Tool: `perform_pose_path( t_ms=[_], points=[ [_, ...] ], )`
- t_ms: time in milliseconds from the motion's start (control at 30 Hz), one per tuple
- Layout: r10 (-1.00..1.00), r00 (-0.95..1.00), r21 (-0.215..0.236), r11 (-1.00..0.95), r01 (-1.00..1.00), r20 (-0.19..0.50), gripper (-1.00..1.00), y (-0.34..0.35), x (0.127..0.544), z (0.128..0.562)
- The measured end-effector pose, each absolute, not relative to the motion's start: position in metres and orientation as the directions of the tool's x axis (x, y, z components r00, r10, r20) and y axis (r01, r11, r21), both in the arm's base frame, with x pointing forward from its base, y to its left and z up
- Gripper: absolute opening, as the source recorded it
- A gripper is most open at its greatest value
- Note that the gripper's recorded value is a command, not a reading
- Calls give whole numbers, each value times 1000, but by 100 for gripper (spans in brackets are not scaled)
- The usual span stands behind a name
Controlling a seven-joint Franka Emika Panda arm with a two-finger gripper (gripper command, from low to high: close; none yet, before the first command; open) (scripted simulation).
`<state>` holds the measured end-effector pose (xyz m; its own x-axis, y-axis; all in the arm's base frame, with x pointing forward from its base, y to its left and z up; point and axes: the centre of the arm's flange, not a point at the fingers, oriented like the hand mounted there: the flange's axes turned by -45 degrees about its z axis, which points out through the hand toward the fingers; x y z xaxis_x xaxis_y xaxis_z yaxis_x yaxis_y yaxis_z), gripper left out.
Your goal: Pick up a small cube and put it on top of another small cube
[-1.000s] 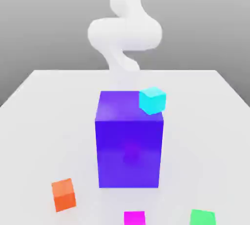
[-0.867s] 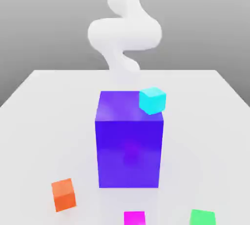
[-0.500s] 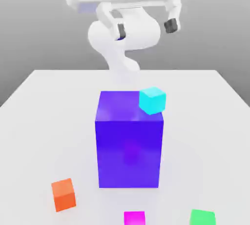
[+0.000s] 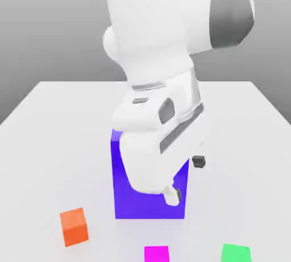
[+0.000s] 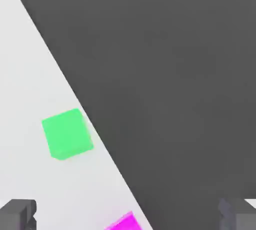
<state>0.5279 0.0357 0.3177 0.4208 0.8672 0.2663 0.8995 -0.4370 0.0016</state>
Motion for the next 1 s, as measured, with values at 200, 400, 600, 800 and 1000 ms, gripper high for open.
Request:
perform_pose_path(
  t_ms=[200,400,600,800,1000],
  points=[
    [953,252,7,-257,966,168,0,34,525,256],
    [997,55,6,-56,998,53,0,26,518,208],
    [999,-34,3,34,999,-4,0,22,517,158],
    [999,-34,0,34,999,-1,-100,22,516,130],
    [999,-36,1,36,999,-4,-100,22,517,145]
  ],
)
